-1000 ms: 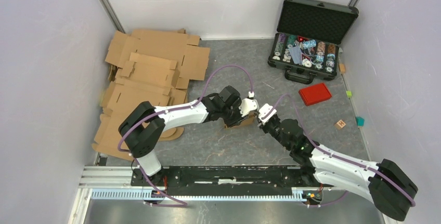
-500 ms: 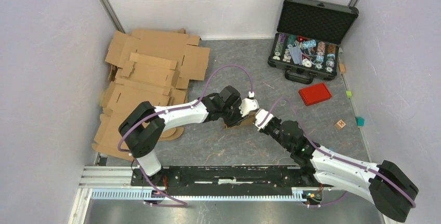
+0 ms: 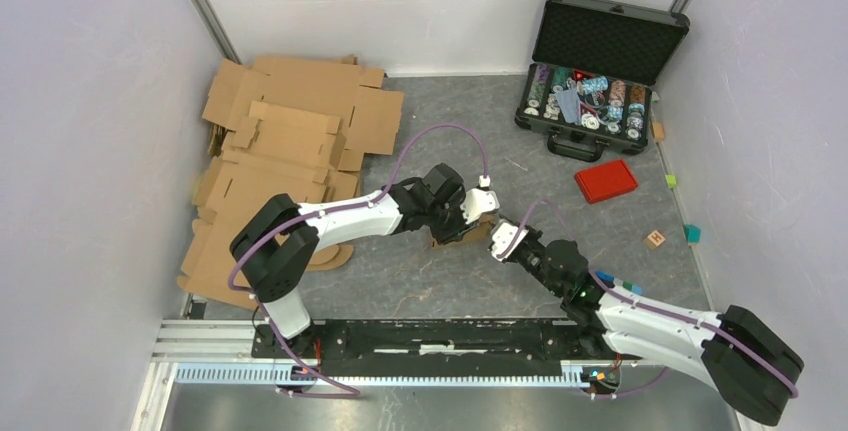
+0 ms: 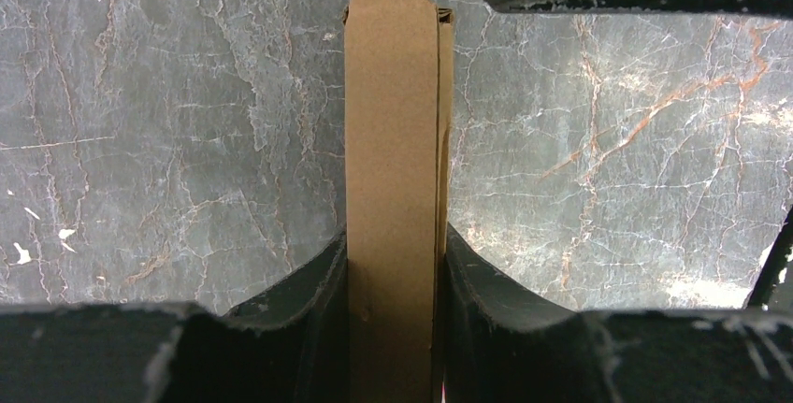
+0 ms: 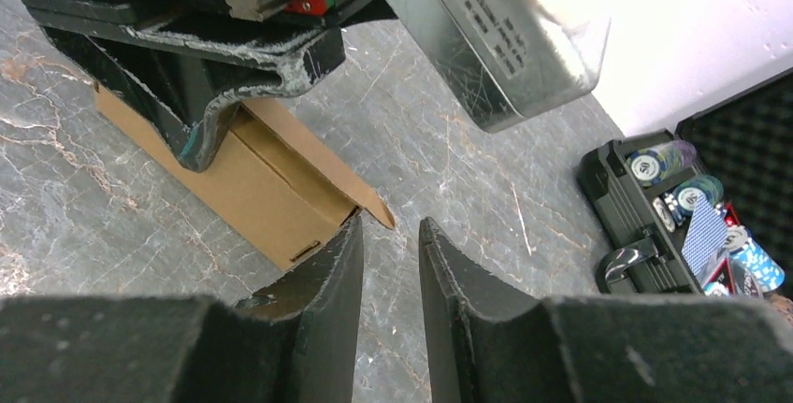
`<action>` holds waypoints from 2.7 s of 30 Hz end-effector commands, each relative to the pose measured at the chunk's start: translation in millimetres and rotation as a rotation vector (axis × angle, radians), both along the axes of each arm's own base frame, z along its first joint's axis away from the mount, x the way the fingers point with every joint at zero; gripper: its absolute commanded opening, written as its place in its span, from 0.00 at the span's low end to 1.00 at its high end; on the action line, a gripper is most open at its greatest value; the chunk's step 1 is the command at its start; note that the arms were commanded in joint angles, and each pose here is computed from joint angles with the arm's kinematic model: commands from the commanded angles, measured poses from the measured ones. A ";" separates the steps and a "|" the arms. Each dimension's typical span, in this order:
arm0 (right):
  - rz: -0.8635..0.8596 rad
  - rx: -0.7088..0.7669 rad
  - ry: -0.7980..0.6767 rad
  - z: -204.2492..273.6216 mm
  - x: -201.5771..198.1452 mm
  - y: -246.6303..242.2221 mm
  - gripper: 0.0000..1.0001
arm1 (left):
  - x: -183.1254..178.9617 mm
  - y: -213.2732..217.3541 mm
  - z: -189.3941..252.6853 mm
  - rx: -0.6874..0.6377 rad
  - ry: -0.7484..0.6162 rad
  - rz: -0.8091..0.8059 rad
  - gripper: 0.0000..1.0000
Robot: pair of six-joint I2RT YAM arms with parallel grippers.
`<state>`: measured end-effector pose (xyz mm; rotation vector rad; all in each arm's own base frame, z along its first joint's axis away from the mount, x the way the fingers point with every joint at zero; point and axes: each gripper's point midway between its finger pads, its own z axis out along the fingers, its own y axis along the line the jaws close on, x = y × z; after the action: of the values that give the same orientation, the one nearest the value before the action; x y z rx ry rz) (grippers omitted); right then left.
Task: Fold the paper box
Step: Close the paper box at the center of the board.
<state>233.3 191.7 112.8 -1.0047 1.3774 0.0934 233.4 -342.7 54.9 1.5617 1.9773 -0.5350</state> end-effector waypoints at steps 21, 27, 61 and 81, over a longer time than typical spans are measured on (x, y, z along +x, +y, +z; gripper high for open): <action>0.093 -0.120 -0.118 6.5 5.8 16.6 0.34 | -11.6 2.4 -1.9 0.025 0.047 -0.046 0.18; 0.090 -0.121 -0.121 7.4 7.7 17.6 0.25 | -12.3 1.4 -1.0 0.021 0.050 -0.048 0.18; 0.008 -0.124 -0.143 15.7 16.6 2.8 0.27 | -14.1 1.4 -5.6 0.041 0.069 -0.056 0.18; 0.027 -0.166 -0.108 -0.6 12.7 0.7 0.37 | -15.4 0.7 -6.5 0.042 0.080 -0.060 0.18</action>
<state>246.0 183.3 107.0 -1.1346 1.3233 -0.0868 227.4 -343.2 54.9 1.5909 2.0034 -0.5736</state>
